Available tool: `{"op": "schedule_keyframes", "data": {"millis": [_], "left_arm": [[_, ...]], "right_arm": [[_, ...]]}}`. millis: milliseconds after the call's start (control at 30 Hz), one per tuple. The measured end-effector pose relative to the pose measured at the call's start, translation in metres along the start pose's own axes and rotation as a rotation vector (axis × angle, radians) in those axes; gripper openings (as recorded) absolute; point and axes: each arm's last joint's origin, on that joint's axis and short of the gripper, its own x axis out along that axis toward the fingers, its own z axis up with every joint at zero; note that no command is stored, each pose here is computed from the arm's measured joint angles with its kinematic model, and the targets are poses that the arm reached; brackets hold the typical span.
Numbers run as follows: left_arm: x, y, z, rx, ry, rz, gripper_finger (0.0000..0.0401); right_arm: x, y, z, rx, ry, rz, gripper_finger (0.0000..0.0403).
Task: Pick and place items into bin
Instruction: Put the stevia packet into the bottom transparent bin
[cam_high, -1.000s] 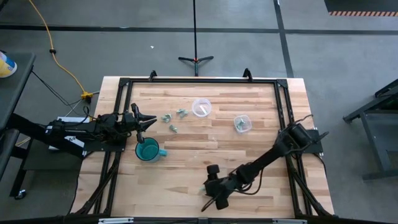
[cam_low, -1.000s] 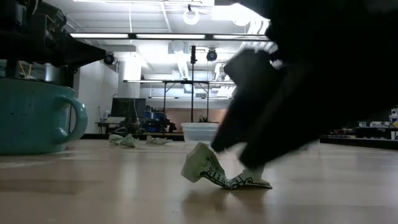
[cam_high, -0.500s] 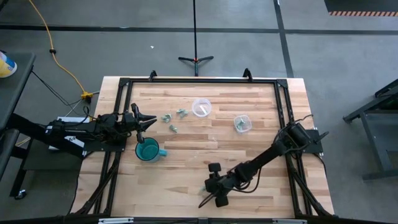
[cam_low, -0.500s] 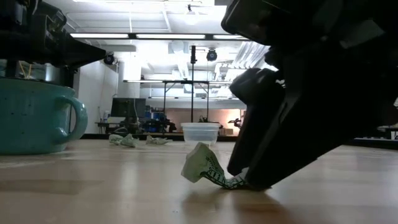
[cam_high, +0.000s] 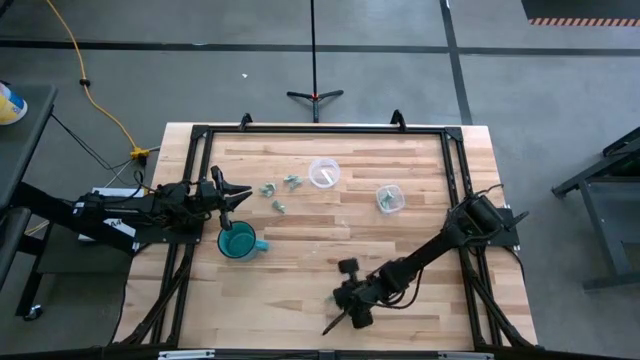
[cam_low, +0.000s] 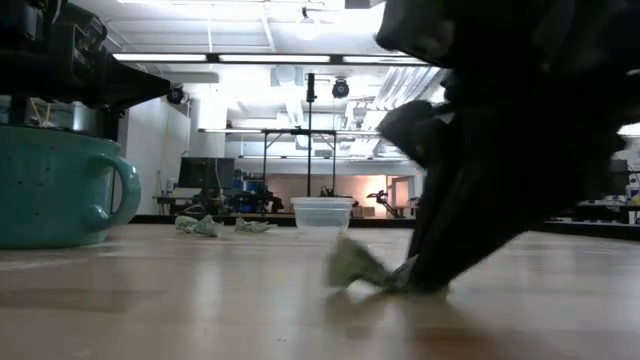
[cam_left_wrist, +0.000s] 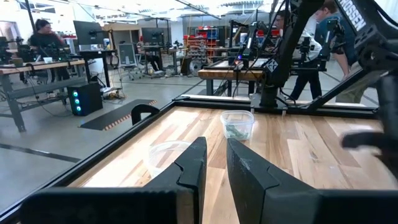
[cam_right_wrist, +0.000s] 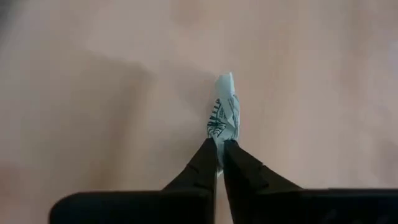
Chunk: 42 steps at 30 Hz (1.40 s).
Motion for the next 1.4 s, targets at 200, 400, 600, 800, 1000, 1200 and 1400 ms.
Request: {"op": "schedule_keyframes", "data": {"millis": [200,400,600,800,1000,1200,1400], "left_arm": [[0.0,0.0,0.0,0.0,0.0,0.0,0.0099],[0.0,0.0,0.0,0.0,0.0,0.0,0.0099],[0.0,0.0,0.0,0.0,0.0,0.0,0.0099],[0.0,0.0,0.0,0.0,-0.001,-0.001,0.0099],[0.0,0.0,0.0,0.0,0.0,-0.001,0.0099],[0.0,0.0,0.0,0.01,0.0,-0.001,0.0099],[0.0,0.0,0.0,0.051,0.0,-0.001,0.0099]], "right_arm": [[-0.045,-0.044,-0.001,0.092,0.062,-0.489,0.001],[-0.11,-0.103,-0.011,0.302,0.209,-0.65,0.0009],[-0.155,-0.161,-0.029,0.513,0.382,-0.702,0.0005],[-0.169,-0.199,-0.039,0.634,0.468,-0.552,0.0004],[-0.165,-0.227,-0.046,0.694,0.509,-0.379,0.0007],[-0.164,-0.243,-0.051,0.726,0.518,-0.254,0.0004],[-0.166,-0.251,-0.056,0.754,0.528,-0.245,0.0007]]}}
